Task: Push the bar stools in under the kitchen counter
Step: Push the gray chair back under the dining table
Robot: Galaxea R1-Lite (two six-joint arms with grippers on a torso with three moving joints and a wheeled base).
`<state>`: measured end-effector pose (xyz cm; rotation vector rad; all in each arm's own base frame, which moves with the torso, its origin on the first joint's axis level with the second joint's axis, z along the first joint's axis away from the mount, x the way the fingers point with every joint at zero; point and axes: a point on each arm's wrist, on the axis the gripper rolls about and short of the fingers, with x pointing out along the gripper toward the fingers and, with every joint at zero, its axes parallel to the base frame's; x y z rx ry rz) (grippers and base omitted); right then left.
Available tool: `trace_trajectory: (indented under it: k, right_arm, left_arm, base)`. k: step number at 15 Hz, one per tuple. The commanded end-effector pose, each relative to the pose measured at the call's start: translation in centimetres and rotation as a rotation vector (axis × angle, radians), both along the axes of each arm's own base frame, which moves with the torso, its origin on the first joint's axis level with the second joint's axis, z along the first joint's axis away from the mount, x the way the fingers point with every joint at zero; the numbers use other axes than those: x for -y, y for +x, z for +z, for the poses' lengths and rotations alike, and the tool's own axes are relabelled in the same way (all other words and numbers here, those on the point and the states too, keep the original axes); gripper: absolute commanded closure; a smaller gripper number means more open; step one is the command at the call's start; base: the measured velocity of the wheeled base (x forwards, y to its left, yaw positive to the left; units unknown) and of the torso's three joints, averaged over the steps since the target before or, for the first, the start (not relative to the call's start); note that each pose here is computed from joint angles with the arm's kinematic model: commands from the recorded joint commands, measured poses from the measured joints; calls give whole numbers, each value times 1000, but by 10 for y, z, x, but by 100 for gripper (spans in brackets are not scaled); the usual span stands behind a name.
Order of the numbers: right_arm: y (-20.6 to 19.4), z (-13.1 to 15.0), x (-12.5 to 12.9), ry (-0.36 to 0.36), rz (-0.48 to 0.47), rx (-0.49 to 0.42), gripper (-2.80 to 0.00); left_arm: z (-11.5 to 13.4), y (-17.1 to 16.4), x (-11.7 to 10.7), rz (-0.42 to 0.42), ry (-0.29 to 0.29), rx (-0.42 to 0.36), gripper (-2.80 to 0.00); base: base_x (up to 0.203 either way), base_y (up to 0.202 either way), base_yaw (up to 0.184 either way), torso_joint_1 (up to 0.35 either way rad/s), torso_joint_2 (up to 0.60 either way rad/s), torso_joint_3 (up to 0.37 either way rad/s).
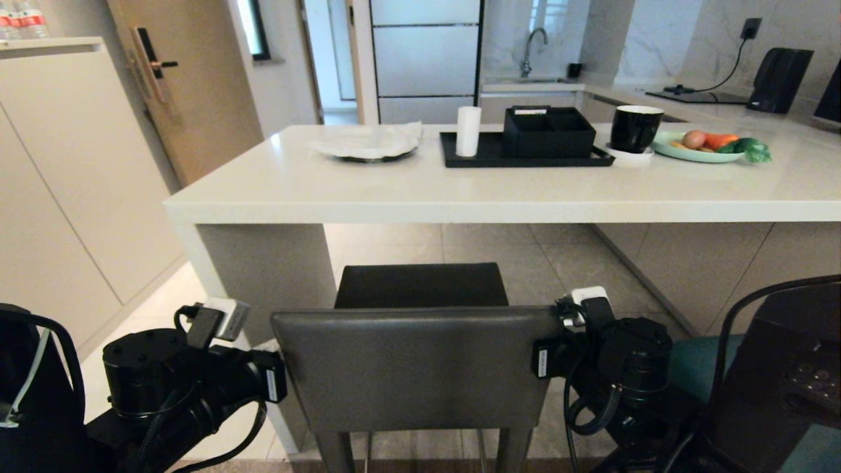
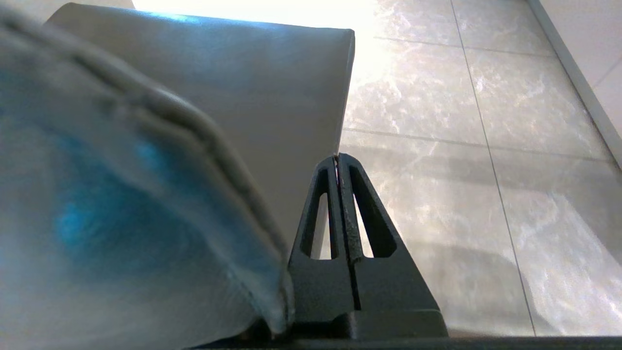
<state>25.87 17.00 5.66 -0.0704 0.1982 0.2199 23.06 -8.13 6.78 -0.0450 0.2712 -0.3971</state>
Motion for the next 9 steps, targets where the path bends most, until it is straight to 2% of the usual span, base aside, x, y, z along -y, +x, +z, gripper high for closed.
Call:
trace_trajectory:
  k: [1, 9]
  right_arm:
    - [1, -1, -1, 3, 0, 5, 0]
    - [-1, -1, -1, 2, 3, 2, 0]
  left_arm:
    - [1, 0, 0, -2, -4, 8, 0]
    - [1, 0, 0, -4, -6, 8, 0]
  base:
    - [189, 0, 2, 2, 1, 2]
    - [189, 0, 1, 1, 2, 1]
